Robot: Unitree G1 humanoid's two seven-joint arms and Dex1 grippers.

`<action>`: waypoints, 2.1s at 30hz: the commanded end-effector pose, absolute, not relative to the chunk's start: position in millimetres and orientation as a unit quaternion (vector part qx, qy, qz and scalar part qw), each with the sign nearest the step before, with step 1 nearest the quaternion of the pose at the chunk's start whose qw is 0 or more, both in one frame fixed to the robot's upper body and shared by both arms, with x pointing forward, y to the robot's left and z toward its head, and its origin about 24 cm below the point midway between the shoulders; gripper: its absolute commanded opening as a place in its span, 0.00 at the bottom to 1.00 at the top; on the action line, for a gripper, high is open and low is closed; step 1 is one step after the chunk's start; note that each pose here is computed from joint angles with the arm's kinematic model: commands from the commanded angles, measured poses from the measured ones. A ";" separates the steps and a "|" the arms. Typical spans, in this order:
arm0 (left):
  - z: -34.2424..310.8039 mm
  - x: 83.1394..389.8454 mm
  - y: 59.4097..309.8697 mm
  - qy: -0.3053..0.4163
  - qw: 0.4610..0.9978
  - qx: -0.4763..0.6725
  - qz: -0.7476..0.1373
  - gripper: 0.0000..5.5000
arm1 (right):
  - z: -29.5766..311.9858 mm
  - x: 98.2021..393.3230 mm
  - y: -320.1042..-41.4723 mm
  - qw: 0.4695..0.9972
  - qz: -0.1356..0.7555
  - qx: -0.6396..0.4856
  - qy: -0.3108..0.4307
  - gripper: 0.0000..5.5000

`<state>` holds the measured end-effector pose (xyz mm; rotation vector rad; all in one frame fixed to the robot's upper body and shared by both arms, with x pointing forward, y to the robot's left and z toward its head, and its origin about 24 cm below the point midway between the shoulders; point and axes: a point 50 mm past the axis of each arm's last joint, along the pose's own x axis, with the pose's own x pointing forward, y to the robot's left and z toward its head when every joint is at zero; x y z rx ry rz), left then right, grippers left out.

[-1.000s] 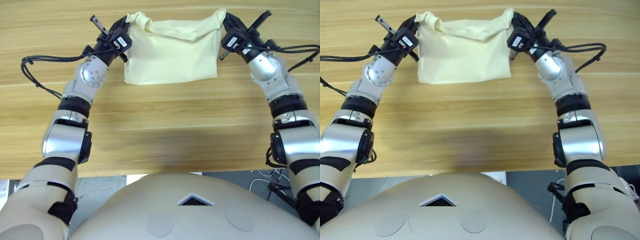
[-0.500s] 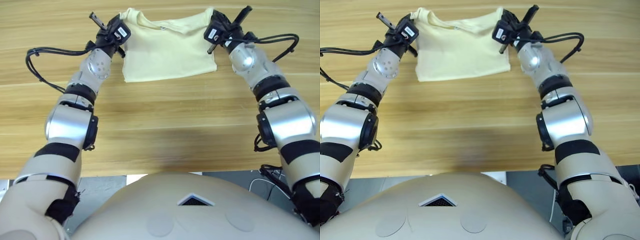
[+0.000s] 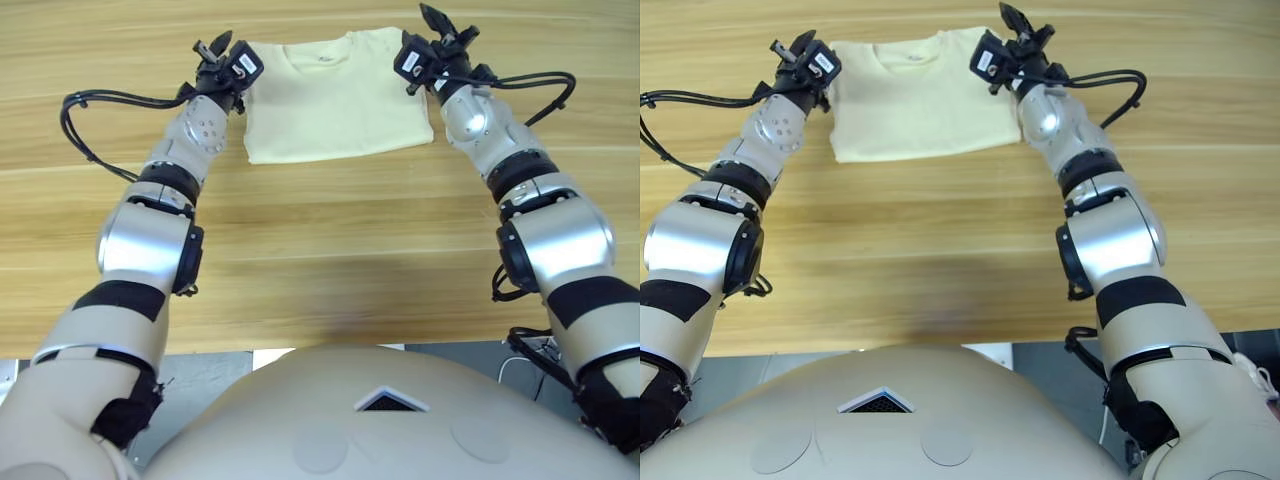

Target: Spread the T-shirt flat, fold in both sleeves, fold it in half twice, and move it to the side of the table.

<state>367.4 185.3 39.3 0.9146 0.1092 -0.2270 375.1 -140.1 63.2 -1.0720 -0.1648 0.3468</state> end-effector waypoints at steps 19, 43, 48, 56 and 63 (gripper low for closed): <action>24.0 306.7 299.8 0.017 0.992 0.058 0.106 0.40 | -7.6 265.4 -71.4 0.555 0.659 -0.482 -0.161 0.44; 1.5 308.1 129.6 -0.020 0.652 0.531 -0.540 0.40 | 70.6 258.5 -215.1 0.910 0.311 -0.213 -0.171 0.44; -24.3 296.7 170.0 0.075 0.674 0.544 -0.494 0.40 | 46.7 242.1 -192.0 0.876 0.384 -0.257 -0.137 0.44; -29.5 271.8 206.8 0.059 0.862 0.392 -0.316 0.40 | 33.0 227.5 -188.1 0.854 0.413 -0.297 -0.109 0.44; 44.3 280.2 165.4 -0.089 0.957 0.206 -0.183 0.40 | 34.1 213.5 -160.9 0.823 0.460 -0.308 -0.128 0.44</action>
